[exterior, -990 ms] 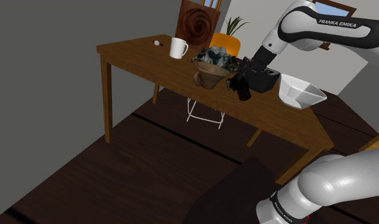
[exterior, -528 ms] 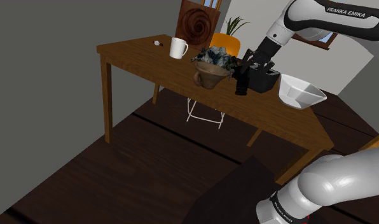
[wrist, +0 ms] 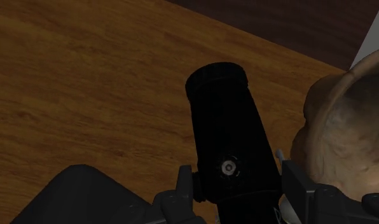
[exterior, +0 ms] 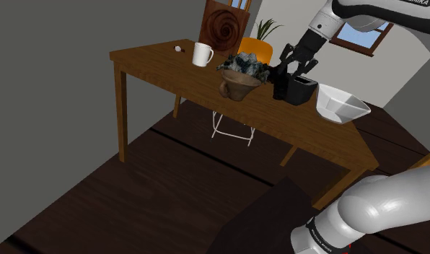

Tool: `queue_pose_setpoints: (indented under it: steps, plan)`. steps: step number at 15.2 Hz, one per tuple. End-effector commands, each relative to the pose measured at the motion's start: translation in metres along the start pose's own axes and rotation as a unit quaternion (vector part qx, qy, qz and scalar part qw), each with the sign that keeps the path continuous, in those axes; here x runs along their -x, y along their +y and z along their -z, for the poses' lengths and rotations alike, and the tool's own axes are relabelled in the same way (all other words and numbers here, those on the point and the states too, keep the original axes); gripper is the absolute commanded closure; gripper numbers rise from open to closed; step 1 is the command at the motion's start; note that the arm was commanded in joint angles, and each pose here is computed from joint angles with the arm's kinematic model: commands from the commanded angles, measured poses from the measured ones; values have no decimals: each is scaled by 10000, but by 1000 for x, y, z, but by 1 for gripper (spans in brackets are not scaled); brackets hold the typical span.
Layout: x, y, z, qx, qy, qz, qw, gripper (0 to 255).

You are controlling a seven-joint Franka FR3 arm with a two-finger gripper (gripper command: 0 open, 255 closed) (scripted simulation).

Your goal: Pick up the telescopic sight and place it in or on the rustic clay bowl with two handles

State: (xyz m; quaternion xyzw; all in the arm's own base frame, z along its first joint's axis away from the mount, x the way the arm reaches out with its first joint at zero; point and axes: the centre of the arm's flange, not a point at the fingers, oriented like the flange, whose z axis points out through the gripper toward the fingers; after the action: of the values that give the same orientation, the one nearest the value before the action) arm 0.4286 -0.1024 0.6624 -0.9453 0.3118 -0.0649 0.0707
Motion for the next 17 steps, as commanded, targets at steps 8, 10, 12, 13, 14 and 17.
queue_pose_setpoints:
  steps: [8,10,12,13,14,17]
  plan:
    - [-3,-8,48,0,1,1,10000,255]
    - [-4,-10,58,0,1,1,10000,255]
    - [-5,-12,68,0,1,1,10000,255]
    - [-6,-13,73,0,1,1,10000,255]
    - [-6,-14,79,0,1,1,10000,255]
    - [-11,-41,83,0,1,1,10000,255]
